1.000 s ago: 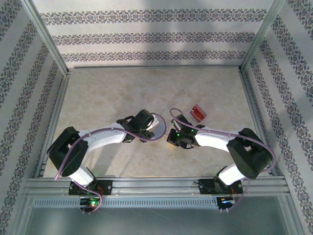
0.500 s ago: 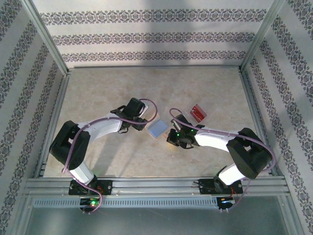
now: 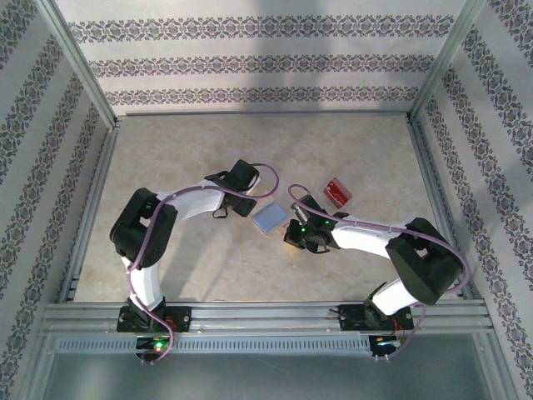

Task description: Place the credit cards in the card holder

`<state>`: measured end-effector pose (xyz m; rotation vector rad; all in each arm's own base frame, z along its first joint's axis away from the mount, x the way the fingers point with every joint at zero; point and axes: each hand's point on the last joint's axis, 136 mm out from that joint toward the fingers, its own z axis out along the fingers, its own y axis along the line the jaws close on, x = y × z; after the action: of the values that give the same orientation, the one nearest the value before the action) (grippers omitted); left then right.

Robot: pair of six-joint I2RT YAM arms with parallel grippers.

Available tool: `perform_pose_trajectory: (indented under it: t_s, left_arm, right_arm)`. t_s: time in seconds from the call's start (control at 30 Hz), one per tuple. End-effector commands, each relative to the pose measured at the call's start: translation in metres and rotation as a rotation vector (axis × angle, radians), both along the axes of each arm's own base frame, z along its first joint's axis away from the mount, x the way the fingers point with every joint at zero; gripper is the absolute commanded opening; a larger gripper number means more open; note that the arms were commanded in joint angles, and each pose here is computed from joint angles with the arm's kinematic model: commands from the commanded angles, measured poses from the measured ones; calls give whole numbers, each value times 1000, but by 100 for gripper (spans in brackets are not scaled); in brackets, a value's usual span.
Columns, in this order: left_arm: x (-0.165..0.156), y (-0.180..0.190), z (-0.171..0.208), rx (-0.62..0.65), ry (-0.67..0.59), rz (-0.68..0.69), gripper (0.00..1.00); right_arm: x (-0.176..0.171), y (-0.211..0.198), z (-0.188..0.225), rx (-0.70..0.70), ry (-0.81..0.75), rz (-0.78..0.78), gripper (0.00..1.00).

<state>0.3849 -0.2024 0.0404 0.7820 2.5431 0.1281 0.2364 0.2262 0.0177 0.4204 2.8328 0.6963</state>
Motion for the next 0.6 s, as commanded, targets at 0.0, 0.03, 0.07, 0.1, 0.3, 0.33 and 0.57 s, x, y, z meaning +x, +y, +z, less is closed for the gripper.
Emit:
perform_pose_trajectory:
  t_s: [0.0,0.03,0.07,0.1,0.3,0.33,0.57]
  left_arm:
    - [-12,8,-17,53,107,-13,68]
    - [-15,9,-19,55,118,-15,68]
    - [-17,10,-20,53,123,-17,67]
    - [-20,10,-20,50,131,-22,68]
    - [-55,5,-15,-13,186,-96,68]
    - [-61,4,-14,-31,179,-105,69]
    - [-79,8,-14,-51,153,-141,71]
  right_arm:
    - [-19,-13,-11,-70,58,29,0]
    - [-19,-14,-10,-72,52,27,0]
    - [-18,-14,-9,-72,48,30,0]
    - [-19,-15,-8,-74,50,31,0]
    - [-17,-17,9,-59,16,27,0]
    - [-17,-17,13,-59,7,31,0]
    - [-14,-5,30,0,-2,56,4]
